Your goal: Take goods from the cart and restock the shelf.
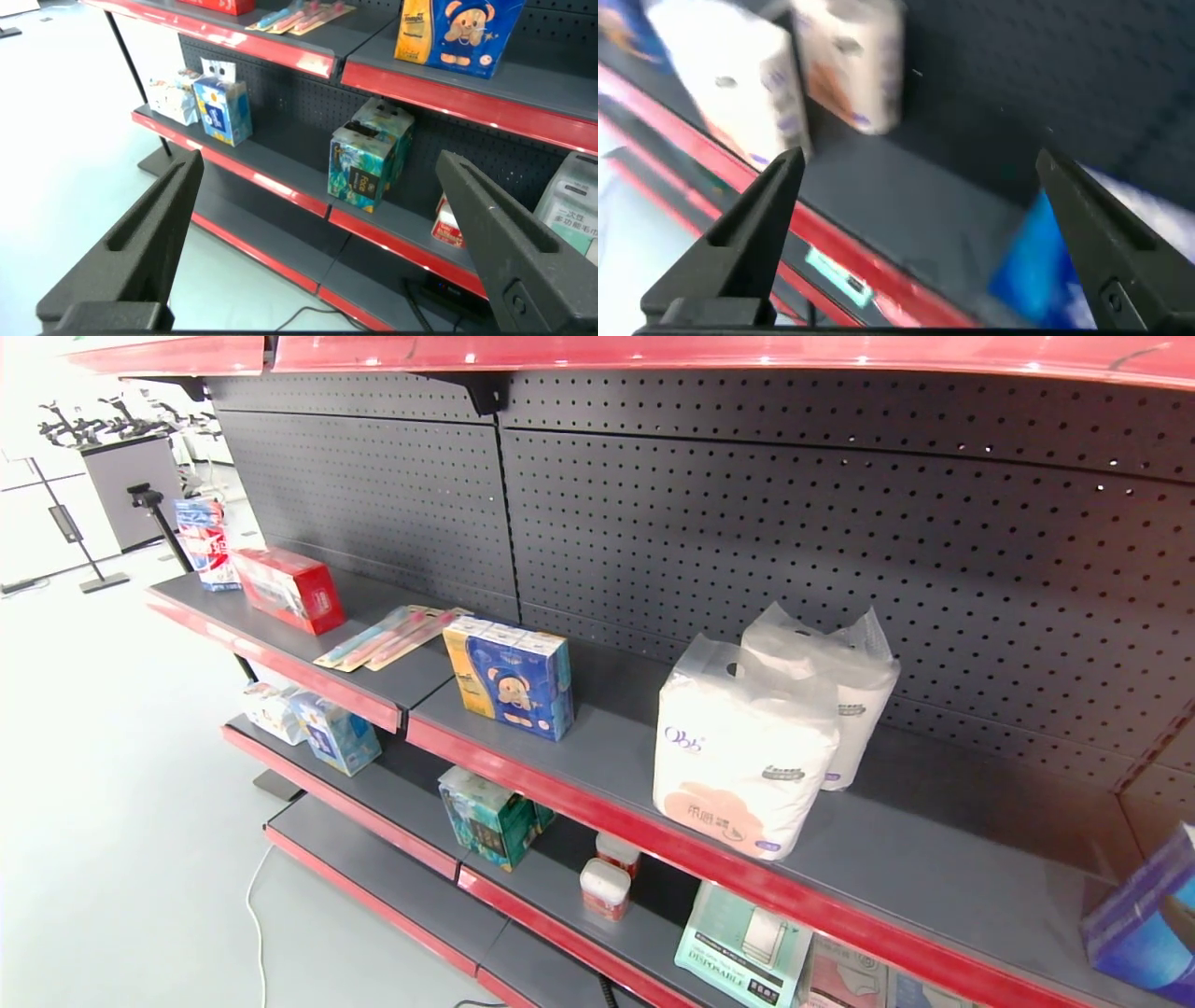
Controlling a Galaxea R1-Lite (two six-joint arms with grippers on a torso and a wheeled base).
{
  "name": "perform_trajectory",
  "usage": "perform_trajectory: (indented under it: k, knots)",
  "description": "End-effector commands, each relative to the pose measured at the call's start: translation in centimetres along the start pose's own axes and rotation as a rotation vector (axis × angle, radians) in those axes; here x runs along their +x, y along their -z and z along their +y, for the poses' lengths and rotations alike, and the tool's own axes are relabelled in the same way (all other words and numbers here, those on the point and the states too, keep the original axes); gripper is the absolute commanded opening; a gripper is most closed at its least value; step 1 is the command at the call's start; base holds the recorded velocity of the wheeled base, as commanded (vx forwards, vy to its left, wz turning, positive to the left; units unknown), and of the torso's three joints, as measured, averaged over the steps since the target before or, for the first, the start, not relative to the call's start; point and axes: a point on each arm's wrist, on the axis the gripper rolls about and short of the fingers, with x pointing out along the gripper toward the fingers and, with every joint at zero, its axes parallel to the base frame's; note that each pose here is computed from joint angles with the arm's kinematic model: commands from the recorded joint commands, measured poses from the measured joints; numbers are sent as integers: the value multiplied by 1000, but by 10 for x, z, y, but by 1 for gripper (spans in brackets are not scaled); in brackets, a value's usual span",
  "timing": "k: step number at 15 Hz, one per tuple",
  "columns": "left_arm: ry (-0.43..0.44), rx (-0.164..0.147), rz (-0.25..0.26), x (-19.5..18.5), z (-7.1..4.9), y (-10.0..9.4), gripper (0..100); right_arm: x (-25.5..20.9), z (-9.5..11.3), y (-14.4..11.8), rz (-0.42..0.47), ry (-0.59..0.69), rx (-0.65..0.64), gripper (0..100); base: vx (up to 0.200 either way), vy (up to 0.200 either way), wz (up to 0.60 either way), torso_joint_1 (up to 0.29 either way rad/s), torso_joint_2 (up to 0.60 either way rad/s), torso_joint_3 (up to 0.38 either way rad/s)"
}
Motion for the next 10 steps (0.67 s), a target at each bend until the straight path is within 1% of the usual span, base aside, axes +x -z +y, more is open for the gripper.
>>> perform_trajectory:
  k: [1,2,3,4,5,7,8,9,10]
  knots:
    - [-1,0,-1,0,0,0,100,-38,3,57,-43,246,-2,100,0,0,0,0,0,0]
    - [-1,0,1,0,0,0,100,-39,1,57,-43,335,22,100,0,0,0,0,0,0]
    - [-1,0,1,0,0,0,100,-35,1,69,-18,353,87,100,0,0,0,0,0,0]
    - [-1,0,1,0,0,0,100,-34,1,69,-37,353,136,100,0,0,0,0,0,0]
    - [-1,0,1,0,0,0,100,-34,1,69,-41,353,148,100,0,0,0,0,0,0]
    - [-1,0,-1,0,0,0,100,-33,3,69,-38,235,96,100,0,0,0,0,0,0]
    - [-1,0,1,0,0,0,100,-33,6,69,-41,102,35,100,0,0,0,0,0,0]
    - [-1,0,-1,0,0,0,100,-33,9,72,-21,5,17,100,0,0,0,0,0,0]
    - [-1,0,-1,0,0,0,100,-32,9,74,4,-3,15,100,0,0,0,0,0,0]
